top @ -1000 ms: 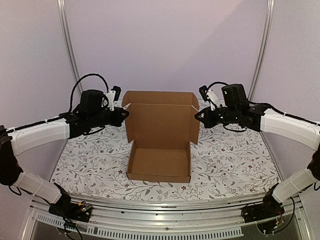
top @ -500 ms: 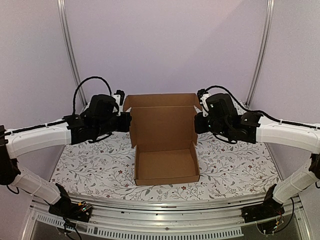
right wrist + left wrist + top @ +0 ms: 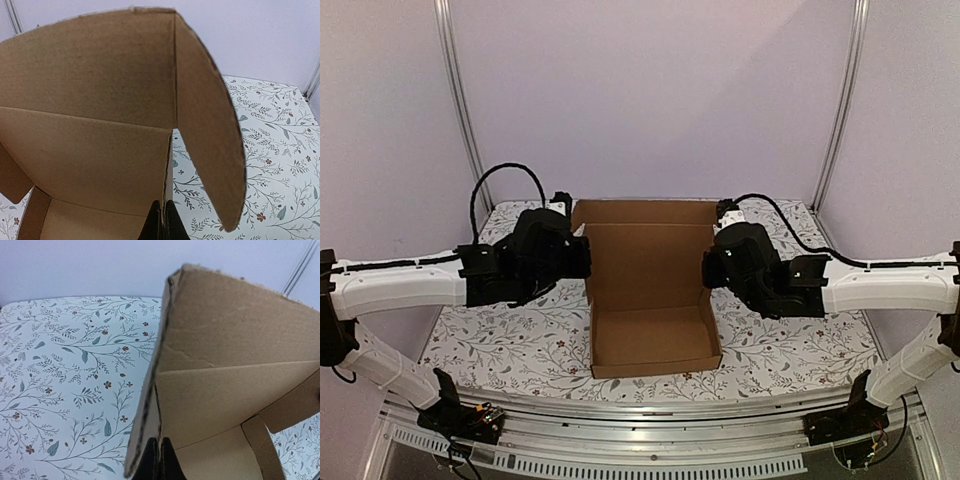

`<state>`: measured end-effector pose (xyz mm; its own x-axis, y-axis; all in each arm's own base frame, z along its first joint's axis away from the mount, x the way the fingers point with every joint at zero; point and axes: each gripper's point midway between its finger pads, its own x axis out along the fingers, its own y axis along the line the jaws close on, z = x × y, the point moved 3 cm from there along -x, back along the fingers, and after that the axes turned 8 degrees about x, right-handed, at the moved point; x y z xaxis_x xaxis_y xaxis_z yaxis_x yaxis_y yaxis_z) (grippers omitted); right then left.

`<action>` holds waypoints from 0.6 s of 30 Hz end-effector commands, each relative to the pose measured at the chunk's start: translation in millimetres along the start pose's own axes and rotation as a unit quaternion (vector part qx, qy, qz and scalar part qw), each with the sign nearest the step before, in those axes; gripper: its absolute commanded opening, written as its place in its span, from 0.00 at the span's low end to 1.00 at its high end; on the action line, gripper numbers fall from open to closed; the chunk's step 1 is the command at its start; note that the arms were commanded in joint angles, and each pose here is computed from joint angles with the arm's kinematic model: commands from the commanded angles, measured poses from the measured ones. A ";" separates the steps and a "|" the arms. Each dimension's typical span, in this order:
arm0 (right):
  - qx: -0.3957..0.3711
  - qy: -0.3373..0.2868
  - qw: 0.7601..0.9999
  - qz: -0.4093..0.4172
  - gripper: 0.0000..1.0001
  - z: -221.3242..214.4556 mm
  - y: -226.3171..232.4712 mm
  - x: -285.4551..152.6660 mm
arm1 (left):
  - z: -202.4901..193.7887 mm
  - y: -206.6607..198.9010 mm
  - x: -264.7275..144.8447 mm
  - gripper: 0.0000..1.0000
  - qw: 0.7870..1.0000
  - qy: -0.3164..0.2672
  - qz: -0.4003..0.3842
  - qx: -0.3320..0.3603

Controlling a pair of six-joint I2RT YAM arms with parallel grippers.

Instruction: Fold the paper box

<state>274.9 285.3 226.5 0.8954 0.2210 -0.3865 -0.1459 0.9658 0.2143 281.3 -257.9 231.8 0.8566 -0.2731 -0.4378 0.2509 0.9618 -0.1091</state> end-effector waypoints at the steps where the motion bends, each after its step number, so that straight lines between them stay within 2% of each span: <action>1: 0.027 -0.045 0.999 -0.008 0.00 -5.6 5.5 -8.7 | -21.7 -17.3 -7.2 0.00 1.000 -0.001 -0.007 -0.005; 18: 0.009 -0.059 0.998 -0.022 0.00 -37.3 4.2 -32.4 | -70.2 -33.4 -32.7 0.00 1.000 0.004 -0.002 0.008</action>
<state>243.9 283.9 215.5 0.9502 0.1325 -0.2822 -0.0712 0.9735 0.2175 236.9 -271.3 217.9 0.9065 -0.2239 -0.3579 0.1956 0.9740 -0.1139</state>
